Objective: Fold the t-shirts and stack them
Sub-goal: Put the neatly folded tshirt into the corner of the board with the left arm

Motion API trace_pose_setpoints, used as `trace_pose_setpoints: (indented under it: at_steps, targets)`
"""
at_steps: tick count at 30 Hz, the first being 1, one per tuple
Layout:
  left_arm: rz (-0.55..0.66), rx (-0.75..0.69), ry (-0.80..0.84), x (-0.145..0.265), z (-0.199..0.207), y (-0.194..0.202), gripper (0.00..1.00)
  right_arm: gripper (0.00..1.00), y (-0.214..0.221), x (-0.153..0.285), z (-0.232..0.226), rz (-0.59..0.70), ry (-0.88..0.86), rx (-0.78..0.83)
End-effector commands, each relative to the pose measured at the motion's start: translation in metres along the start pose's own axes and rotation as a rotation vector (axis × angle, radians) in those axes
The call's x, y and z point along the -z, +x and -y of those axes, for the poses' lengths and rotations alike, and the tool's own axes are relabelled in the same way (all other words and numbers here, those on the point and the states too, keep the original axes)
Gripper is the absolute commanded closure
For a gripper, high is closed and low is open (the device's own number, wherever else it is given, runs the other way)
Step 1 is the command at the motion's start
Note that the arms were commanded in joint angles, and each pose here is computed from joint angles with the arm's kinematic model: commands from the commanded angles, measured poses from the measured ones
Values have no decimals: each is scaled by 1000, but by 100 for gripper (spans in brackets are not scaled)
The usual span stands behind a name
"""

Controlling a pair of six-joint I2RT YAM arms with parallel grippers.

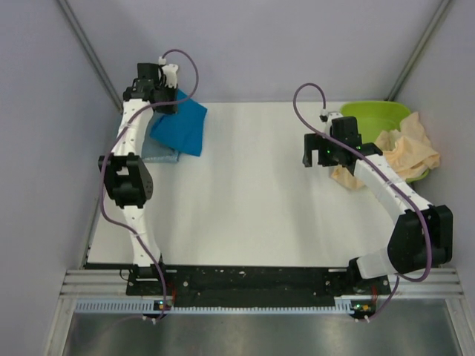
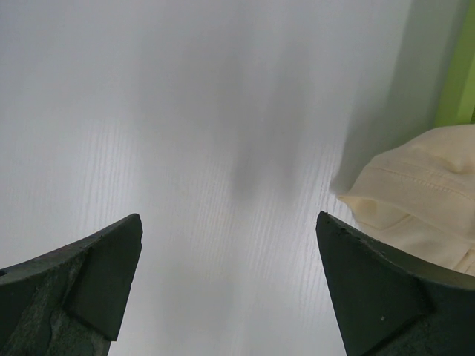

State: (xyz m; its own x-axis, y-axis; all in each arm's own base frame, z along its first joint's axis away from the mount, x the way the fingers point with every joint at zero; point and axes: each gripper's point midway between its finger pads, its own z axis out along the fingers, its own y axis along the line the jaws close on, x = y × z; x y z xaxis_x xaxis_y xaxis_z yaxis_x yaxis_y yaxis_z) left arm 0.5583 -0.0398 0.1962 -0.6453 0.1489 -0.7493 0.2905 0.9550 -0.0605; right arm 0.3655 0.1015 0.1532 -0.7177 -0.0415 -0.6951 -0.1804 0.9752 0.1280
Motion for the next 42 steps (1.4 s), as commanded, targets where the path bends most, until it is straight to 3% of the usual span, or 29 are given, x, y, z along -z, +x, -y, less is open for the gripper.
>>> trace_pose_setpoints:
  at_steps: [1,4,17,38,42]
  targets:
    - [-58,-163,-152,21,-30,-5,100,1,-18,16,7,62,35,34]
    - [-63,-169,-238,37,-62,-7,100,1,-17,17,9,58,46,39]
    - [6,-136,-415,74,-135,-21,100,1,-16,19,18,52,87,62]
    - [-51,-241,-654,11,-231,4,100,1,-22,20,20,32,105,83]
    - [-78,-228,-714,11,-244,13,90,1,-22,19,20,31,107,82]
